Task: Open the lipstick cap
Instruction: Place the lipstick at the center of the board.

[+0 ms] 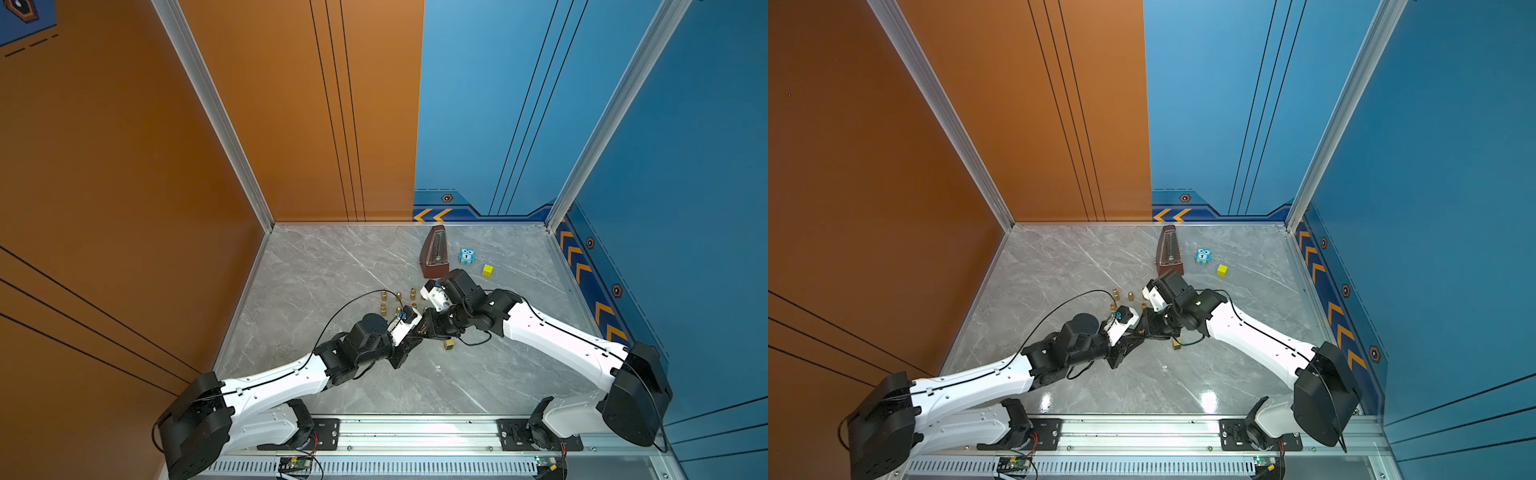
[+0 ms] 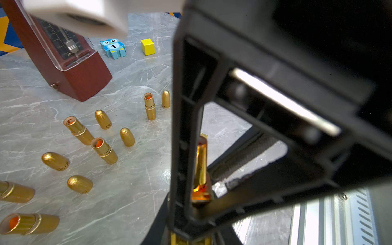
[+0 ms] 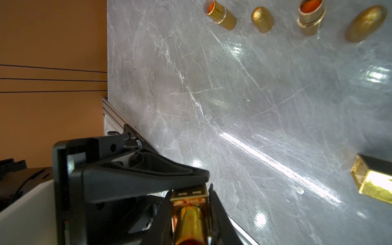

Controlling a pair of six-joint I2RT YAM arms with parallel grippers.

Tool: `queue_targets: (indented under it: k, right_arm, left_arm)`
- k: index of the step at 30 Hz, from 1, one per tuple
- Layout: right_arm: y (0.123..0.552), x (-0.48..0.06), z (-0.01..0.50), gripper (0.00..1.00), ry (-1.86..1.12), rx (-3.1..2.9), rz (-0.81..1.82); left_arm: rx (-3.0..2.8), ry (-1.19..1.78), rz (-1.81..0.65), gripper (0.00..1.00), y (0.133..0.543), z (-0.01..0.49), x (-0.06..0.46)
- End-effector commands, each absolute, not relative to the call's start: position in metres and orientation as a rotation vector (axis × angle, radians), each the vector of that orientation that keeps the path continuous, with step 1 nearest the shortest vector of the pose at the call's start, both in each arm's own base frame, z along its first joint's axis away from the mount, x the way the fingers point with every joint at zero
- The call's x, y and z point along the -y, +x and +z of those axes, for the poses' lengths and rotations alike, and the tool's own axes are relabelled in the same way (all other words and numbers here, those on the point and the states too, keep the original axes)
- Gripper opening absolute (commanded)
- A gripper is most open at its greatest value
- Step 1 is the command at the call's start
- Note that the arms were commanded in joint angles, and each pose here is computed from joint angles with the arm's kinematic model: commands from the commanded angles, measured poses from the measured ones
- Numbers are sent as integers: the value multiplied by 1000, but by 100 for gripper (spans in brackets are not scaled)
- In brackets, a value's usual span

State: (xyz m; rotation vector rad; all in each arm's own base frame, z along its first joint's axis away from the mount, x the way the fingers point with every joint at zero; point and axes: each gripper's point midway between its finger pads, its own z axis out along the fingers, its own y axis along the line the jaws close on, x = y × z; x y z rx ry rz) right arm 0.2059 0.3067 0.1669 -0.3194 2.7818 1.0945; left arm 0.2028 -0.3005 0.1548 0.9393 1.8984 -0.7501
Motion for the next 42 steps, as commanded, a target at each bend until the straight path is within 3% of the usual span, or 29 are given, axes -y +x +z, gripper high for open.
queue_targets:
  k: [1, 4, 5, 9, 13, 18, 25, 42]
  right_arm:
    - [209, -304, 167, 22, -274, -2780, 1082]
    - [214, -299, 168, 22, -262, -2767, 1035]
    - [215, -297, 168, 22, -253, -2763, 1014]
    - [225, -282, 165, 21, -227, -2759, 865]
    - [236, -264, 151, 21, -187, -2759, 681]
    - [243, -257, 137, 21, -232, -2720, 475]
    - [248, -258, 111, 22, -263, -2657, 248]
    - [240, -261, 49, 21, -280, -2637, 128]
  left_arm:
    - [-1806, 934, -787, 0, 204, 183, 311]
    - [-1818, 925, -770, 0, 206, 179, 309]
    - [-1821, 923, -767, 4, 206, 178, 308]
    - [-1848, 888, -731, 52, 210, 170, 299]
    - [-1885, 829, -709, 78, 212, 160, 285]
    - [-1915, 754, -678, 100, 214, 152, 265]
    - [-2014, 655, -563, 99, 222, 137, 235]
    - [-2082, 557, -524, 99, 225, 122, 215]
